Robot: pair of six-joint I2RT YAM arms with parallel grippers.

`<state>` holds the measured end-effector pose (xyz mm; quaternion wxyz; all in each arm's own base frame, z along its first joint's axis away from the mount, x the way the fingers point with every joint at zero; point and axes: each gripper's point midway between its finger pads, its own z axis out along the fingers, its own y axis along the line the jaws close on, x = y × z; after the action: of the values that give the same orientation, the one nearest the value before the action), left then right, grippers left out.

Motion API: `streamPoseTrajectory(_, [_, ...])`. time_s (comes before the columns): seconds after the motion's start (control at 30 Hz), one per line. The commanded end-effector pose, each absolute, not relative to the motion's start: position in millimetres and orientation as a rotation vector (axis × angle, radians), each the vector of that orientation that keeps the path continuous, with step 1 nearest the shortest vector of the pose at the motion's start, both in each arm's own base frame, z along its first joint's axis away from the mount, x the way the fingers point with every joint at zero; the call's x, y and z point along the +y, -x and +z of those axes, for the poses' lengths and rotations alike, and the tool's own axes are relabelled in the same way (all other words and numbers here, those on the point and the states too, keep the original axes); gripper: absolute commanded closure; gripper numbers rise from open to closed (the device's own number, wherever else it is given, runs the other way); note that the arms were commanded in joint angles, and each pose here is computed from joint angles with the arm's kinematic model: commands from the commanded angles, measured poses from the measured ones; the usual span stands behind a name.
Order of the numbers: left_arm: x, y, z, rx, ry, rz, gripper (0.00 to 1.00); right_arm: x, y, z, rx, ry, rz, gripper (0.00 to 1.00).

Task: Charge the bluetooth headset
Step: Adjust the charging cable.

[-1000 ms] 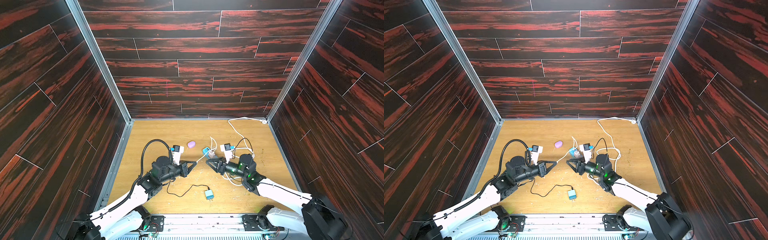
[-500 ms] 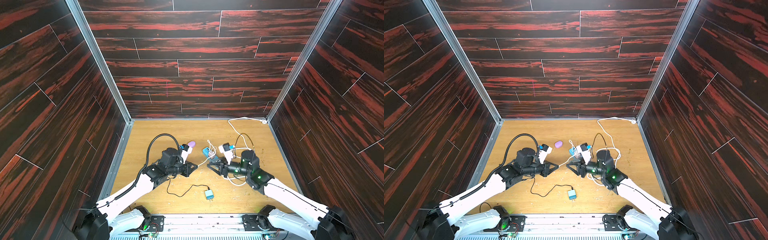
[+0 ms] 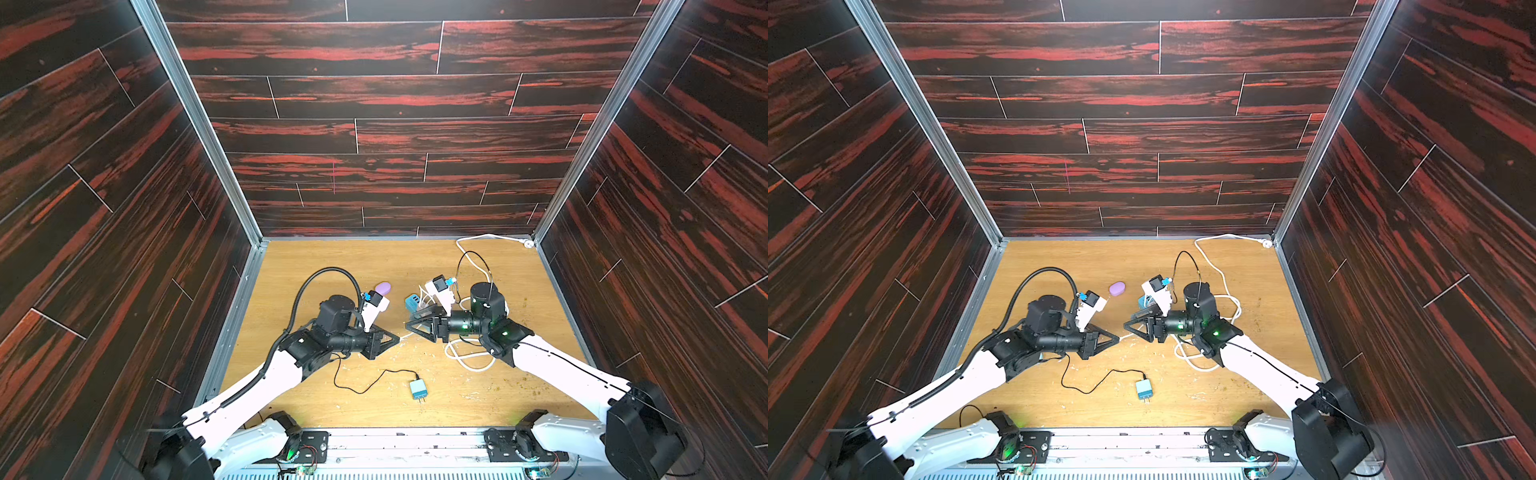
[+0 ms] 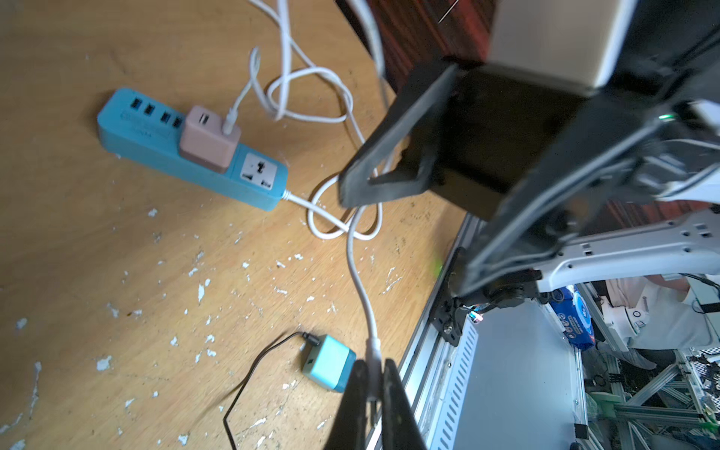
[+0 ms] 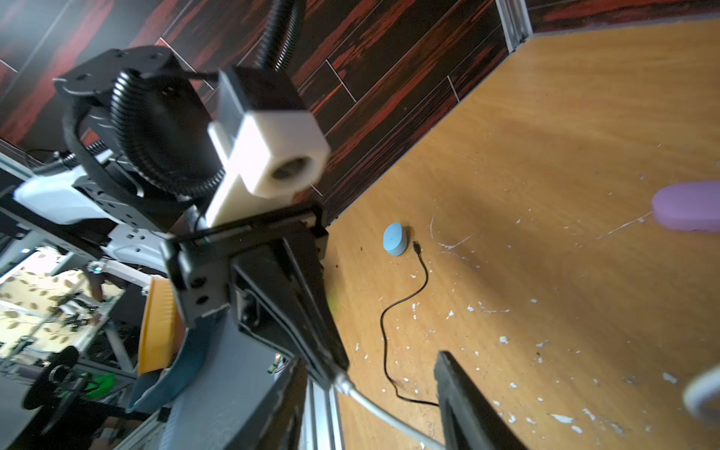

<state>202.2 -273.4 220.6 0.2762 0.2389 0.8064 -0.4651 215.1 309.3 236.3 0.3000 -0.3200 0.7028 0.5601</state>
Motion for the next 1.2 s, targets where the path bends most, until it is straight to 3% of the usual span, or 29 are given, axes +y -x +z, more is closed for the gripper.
streamPoseTrajectory(0.0, [-271.5, -199.0, 238.2, 2.088, -0.671, -1.261, 0.99, 310.2, -200.9, 236.2, 1.839, 0.902, 1.575, 0.44])
streamPoseTrajectory(0.9, [-281.9, -188.7, 257.7, 2.019, -0.734, -1.385, 0.99, 313.7, -179.4, 232.7, 1.787, 1.011, 1.712, 0.45])
streamPoseTrajectory(1.17, [-282.5, -191.8, 257.9, 2.025, -0.730, -1.373, 0.99, 313.8, -165.3, 232.2, 1.774, 1.068, 1.747, 0.55])
